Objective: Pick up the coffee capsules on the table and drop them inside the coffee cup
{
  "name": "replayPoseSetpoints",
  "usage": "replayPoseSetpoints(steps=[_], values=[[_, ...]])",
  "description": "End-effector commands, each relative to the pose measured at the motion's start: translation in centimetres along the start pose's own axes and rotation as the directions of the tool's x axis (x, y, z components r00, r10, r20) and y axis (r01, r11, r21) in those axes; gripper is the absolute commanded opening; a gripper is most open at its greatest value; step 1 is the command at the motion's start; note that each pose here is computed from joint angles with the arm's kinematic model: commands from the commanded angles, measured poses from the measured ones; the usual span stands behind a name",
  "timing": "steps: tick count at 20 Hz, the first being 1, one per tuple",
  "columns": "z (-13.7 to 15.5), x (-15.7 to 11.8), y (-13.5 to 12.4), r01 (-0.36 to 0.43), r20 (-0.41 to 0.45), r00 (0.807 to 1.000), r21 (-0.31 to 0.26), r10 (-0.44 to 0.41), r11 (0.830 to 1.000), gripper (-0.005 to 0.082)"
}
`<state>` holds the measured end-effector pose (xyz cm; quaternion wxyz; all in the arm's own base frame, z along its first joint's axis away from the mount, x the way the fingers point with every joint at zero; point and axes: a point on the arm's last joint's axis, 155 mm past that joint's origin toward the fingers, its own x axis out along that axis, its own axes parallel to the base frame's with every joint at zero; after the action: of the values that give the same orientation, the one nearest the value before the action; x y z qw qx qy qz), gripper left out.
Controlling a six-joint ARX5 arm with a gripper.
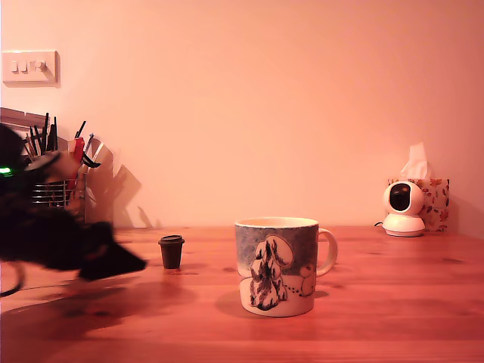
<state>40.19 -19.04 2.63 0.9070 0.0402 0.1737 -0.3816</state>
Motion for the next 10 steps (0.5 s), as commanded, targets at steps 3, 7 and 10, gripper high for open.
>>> replayPoseSetpoints(steps=[3,7,10], values=[[-0.1,1.9,0.4,0.004,-0.005,1.000,-0.005,-0.004,1.000,0.0462],[0.5,3.2,0.7,-0.001,0.008,1.000,-0.035,0.001,0.999,0.0465],[1.3,3.7,0.9,-0.006,0.019,1.000,-0.042,0.007,0.999,0.0465]])
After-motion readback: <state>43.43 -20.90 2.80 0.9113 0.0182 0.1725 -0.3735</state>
